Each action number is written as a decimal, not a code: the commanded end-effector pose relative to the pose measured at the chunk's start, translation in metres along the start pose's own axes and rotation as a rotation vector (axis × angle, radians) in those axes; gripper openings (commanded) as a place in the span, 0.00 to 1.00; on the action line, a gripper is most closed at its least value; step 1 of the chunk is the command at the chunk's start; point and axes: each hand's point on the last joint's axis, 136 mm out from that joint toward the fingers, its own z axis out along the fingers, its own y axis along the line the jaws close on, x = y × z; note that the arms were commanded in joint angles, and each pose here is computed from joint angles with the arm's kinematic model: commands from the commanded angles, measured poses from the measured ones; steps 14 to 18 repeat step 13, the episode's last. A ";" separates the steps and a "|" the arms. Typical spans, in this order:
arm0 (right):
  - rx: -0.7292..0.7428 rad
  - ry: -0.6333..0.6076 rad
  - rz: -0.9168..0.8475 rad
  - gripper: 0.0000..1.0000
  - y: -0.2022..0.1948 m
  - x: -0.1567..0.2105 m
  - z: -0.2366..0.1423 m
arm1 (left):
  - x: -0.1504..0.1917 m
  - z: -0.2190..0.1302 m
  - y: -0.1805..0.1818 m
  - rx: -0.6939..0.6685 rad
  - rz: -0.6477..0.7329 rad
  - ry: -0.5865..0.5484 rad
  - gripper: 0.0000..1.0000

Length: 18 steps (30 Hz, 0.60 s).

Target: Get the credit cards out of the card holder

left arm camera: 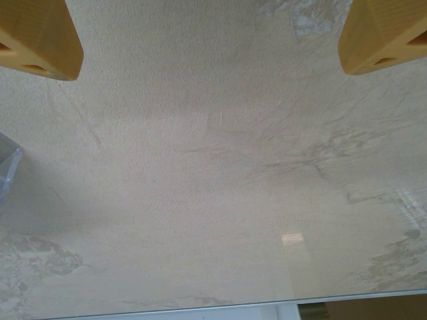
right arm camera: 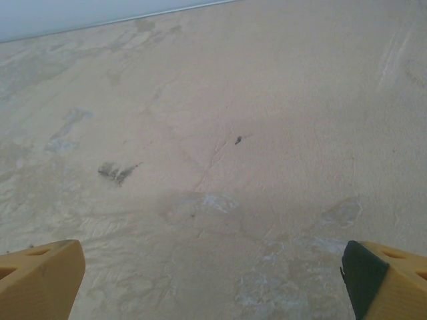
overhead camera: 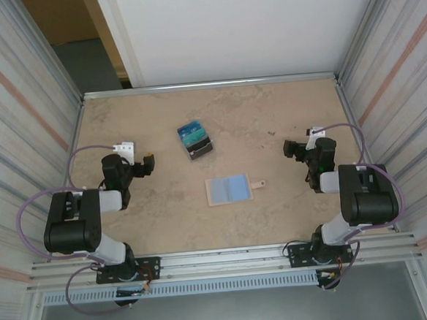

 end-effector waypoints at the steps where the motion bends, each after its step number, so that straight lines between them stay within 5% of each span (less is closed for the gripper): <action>1: 0.015 -0.009 -0.034 0.98 -0.001 -0.006 0.002 | -0.009 0.002 0.000 0.008 -0.003 -0.022 0.99; 18: 0.015 -0.010 -0.034 0.99 -0.001 -0.006 0.002 | -0.009 0.001 0.000 0.008 -0.004 -0.023 0.99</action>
